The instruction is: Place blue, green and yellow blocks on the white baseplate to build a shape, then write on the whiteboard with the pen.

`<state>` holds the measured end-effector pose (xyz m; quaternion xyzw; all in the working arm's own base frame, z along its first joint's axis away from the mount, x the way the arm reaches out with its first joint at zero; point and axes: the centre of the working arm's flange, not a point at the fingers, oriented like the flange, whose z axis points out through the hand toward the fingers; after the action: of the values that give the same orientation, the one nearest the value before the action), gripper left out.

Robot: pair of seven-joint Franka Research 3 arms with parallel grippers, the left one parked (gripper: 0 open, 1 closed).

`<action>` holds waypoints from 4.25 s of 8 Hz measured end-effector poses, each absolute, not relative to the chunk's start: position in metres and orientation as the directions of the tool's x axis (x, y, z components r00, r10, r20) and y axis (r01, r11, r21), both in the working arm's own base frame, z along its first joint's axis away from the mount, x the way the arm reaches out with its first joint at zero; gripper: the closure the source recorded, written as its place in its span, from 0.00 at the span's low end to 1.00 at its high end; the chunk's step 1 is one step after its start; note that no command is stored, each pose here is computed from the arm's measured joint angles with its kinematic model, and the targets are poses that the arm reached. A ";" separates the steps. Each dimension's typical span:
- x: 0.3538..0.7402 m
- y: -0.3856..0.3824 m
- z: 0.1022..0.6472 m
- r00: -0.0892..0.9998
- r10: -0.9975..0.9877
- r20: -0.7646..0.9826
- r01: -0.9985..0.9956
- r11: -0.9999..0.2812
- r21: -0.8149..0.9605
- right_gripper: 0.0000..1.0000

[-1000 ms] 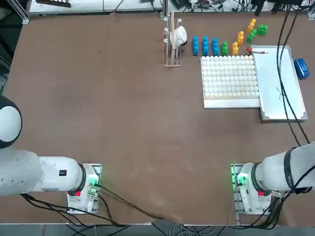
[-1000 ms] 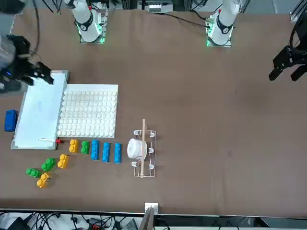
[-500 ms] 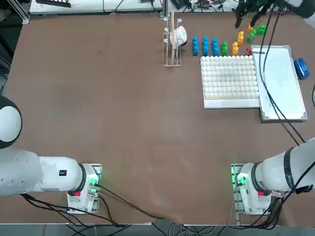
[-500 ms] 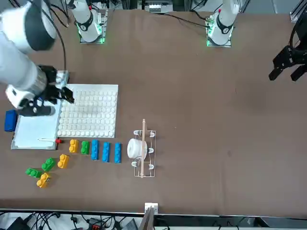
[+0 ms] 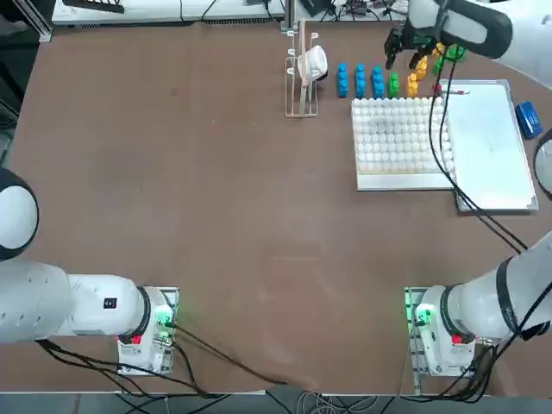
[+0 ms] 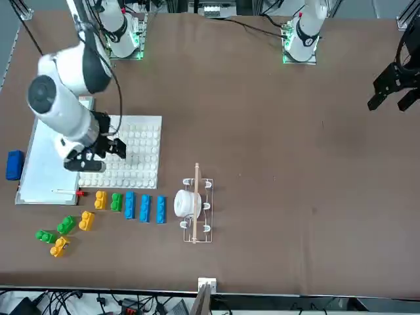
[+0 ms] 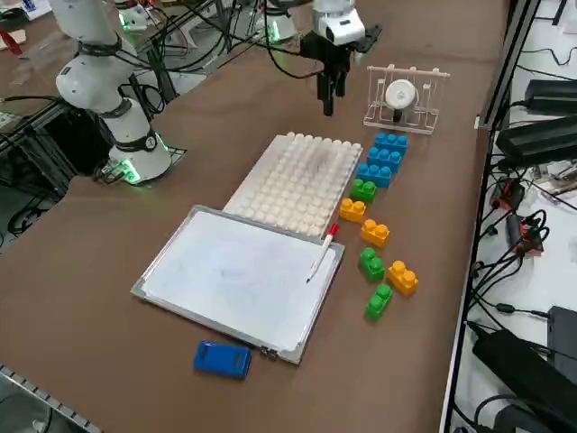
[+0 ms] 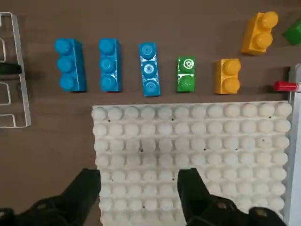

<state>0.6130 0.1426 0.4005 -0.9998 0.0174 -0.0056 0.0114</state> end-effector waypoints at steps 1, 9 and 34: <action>0.619 0.145 0.385 0.999 -0.034 0.020 -0.034 -0.999 -0.029 0.00; 0.652 0.191 0.290 0.983 -0.101 0.155 -0.091 -0.994 -0.066 0.00; 0.722 0.207 0.216 0.981 -0.036 0.191 -0.027 -0.998 -0.048 0.59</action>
<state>0.7216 0.2069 0.2163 -0.9950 0.0159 -0.0965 0.0226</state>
